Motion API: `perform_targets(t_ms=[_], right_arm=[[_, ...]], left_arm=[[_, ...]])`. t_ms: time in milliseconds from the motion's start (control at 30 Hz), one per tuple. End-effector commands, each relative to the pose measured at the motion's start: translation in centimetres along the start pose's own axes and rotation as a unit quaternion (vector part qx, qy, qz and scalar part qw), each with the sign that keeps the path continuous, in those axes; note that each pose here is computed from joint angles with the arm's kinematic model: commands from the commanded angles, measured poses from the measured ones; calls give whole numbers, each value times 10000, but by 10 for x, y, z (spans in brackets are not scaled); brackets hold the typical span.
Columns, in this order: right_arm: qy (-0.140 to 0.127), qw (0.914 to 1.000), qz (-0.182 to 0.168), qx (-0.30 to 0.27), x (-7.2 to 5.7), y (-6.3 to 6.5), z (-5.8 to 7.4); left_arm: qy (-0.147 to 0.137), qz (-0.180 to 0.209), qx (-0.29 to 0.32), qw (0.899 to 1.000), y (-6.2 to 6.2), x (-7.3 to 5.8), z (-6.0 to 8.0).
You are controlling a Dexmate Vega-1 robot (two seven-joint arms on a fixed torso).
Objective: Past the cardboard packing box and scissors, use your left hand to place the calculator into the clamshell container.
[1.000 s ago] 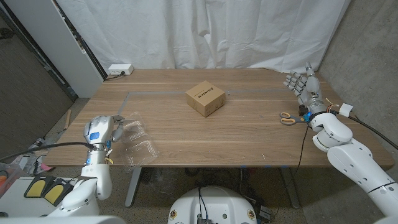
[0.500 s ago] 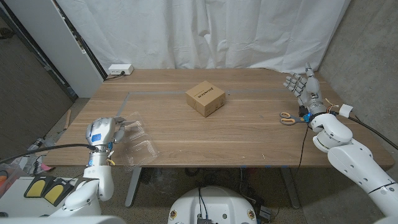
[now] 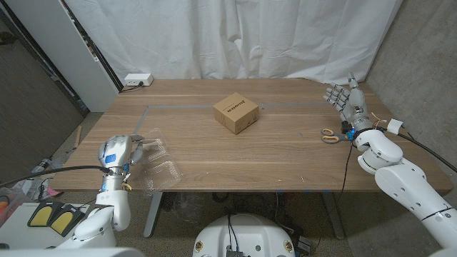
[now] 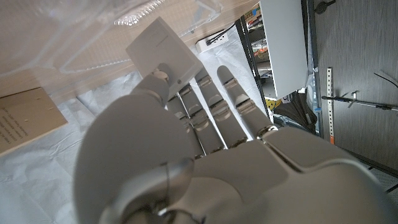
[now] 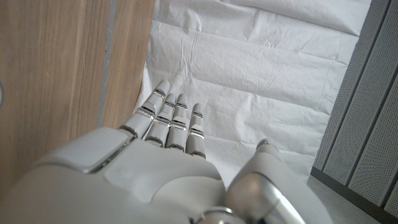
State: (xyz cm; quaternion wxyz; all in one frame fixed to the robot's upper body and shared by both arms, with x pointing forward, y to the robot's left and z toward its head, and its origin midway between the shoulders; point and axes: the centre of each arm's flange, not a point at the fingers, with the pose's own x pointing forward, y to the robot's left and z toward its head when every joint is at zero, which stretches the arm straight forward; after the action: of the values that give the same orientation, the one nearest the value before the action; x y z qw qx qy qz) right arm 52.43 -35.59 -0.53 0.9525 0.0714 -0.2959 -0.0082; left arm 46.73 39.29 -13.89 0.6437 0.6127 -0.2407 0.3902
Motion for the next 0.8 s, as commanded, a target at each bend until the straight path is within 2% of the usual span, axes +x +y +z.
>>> perform_targets(t_ms=[33,800], right_arm=[[29,10000,8,-13,2,3,-1],[-10,10000,-6,-34,2,6,2]], left_arm=[[-10,-33,29,10000,-3,2,-1],[-114,-81,19,9999,2,7,-4]])
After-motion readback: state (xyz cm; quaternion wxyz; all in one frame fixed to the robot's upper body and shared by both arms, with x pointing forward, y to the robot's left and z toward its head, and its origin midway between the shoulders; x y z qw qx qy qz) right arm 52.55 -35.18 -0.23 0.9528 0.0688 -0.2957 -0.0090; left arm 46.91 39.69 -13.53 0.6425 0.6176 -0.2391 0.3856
